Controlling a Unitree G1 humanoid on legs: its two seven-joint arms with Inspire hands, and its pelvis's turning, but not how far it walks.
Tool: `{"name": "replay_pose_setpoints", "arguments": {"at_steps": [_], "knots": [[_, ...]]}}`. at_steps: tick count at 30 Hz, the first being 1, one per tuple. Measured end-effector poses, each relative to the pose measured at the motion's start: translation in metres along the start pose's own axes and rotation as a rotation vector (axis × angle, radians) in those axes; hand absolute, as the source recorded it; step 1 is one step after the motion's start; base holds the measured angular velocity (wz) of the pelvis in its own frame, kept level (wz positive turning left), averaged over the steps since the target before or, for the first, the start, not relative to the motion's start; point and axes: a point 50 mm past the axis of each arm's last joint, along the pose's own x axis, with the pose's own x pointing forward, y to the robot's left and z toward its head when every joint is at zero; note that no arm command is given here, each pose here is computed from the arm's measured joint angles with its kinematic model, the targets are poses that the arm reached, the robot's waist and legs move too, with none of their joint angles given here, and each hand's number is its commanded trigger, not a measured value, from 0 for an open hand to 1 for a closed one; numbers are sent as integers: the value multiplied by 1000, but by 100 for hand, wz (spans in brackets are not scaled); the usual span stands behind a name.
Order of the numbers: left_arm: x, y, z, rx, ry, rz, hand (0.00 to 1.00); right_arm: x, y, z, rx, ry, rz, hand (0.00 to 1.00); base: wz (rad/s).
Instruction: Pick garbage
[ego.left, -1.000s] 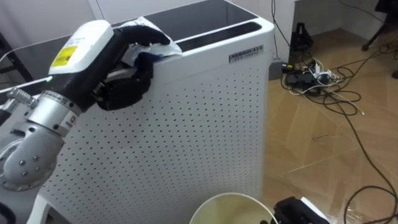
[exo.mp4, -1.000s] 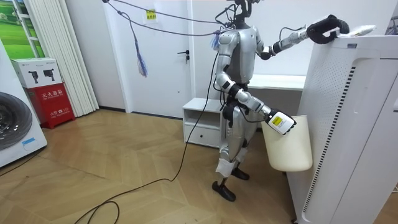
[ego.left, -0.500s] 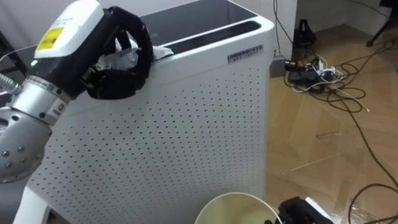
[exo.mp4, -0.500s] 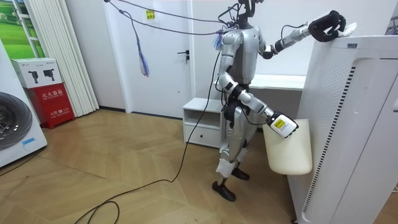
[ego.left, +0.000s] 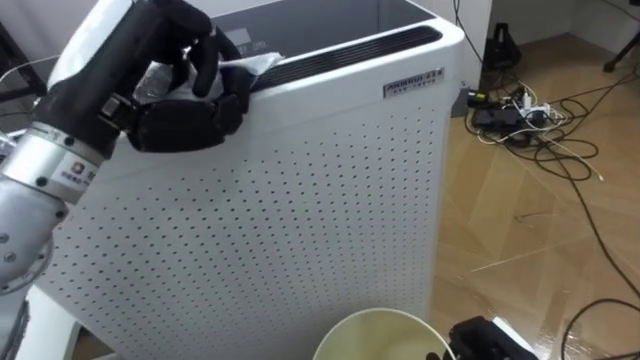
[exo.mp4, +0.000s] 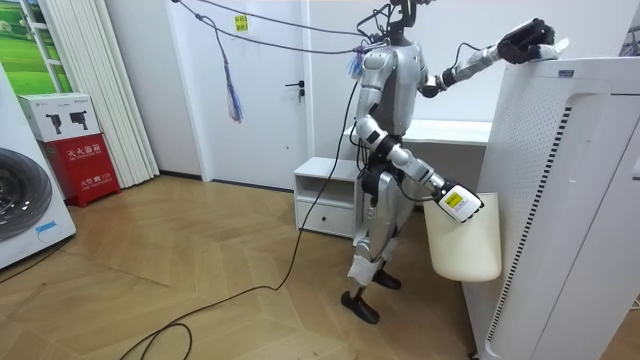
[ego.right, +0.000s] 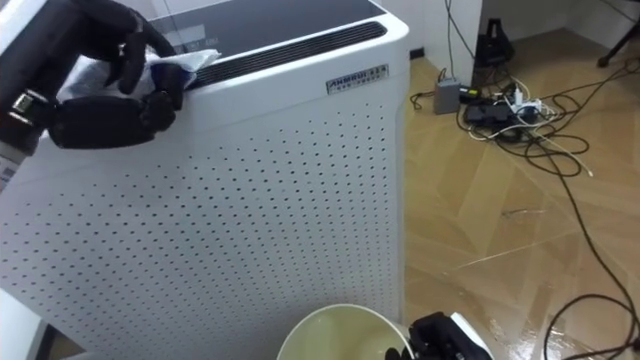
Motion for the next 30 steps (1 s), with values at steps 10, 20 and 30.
{"name": "replay_pose_setpoints", "arguments": {"at_steps": [10,20,30], "knots": [[-34,-66,-4,-352,4,-267,100,5,2,8,-9,-19,29,100,-1],[-53,-101,-8,-452,83,-504,100,14,3,26,-35,-68,60,100,0],[-54,-101,-6,-490,57,-532,100,15,1,30,-39,-79,42,100,-1]]}}
